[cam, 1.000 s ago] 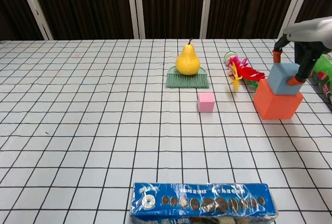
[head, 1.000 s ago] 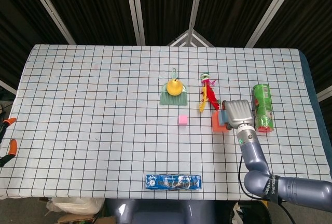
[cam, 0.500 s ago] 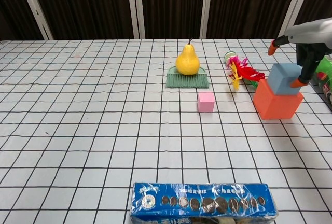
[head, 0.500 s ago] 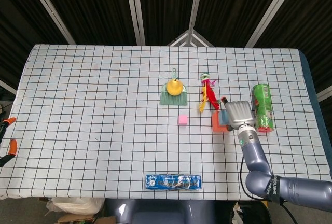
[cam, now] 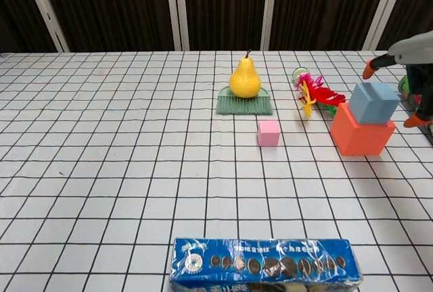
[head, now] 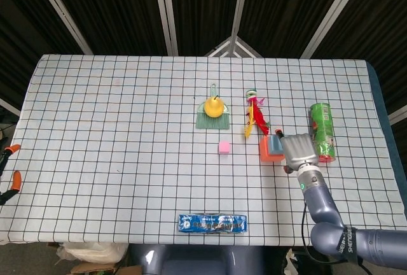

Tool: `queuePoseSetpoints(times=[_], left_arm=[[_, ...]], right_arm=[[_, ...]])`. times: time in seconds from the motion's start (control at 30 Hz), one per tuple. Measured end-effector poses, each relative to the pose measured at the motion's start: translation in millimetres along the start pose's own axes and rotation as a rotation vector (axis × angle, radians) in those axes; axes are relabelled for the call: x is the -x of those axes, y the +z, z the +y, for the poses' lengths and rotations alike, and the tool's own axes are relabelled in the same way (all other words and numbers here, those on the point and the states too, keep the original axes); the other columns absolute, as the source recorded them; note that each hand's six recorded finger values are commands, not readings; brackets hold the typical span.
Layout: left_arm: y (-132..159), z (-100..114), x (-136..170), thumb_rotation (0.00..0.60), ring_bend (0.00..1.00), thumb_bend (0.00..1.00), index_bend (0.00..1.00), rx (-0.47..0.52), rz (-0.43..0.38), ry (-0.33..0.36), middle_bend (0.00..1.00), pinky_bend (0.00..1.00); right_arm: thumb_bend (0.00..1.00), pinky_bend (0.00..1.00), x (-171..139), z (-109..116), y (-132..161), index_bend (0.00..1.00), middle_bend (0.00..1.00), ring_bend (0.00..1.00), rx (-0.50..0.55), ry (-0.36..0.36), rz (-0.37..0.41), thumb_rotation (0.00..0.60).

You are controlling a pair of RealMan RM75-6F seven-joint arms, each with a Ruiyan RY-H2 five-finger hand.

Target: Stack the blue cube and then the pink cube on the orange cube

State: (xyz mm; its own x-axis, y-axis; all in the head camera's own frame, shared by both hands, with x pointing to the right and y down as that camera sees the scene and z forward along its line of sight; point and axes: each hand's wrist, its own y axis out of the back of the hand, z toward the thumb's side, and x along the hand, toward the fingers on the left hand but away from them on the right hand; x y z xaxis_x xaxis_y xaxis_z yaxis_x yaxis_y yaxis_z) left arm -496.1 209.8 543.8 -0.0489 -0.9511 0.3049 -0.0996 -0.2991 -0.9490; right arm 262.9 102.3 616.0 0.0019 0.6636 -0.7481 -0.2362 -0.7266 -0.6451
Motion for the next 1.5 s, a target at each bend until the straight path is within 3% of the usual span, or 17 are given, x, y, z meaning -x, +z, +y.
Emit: queuePoseSetpoints(times=[0.17,0.3,0.6,0.93,1.5], left_arm=[[-1.6,2.8,1.4,0.600,0.00,0.58,0.18,0.013,0.001,0.007,0.06,0.00],[-4.0,4.5,1.3,0.600,0.00,0.58,0.18,0.022,0.003,0.008,0.06,0.00],[-6.2,4.7,1.6,0.600,0.00,0.58,0.18,0.034,0.001,-0.008,0.06,0.00],[-6.7,4.3,-0.4,0.600,0.00,0.58,0.18,0.038,-0.005,-0.015,0.06,0.00],[-7.7,3.8,-1.3,0.600,0.00,0.58,0.18,0.038,0.003,-0.018,0.06,0.00]], right_arm=[[0.27,1.00,-12.9,16.4,11.8,0.13,1.00,1.00,0.048,-0.090,0.034,0.600],[0.27,1.00,-19.0,20.4,31.0,0.15,1.00,1.00,0.105,-0.117,0.066,0.600],[0.27,1.00,-13.8,7.8,78.3,0.20,1.00,1.00,0.175,-0.061,0.128,0.600],[0.27,1.00,23.3,-9.3,107.8,0.23,1.00,1.00,0.225,-0.012,0.050,0.600],[0.27,1.00,47.5,-15.5,134.9,0.28,1.00,1.00,0.292,0.017,0.025,0.600]])
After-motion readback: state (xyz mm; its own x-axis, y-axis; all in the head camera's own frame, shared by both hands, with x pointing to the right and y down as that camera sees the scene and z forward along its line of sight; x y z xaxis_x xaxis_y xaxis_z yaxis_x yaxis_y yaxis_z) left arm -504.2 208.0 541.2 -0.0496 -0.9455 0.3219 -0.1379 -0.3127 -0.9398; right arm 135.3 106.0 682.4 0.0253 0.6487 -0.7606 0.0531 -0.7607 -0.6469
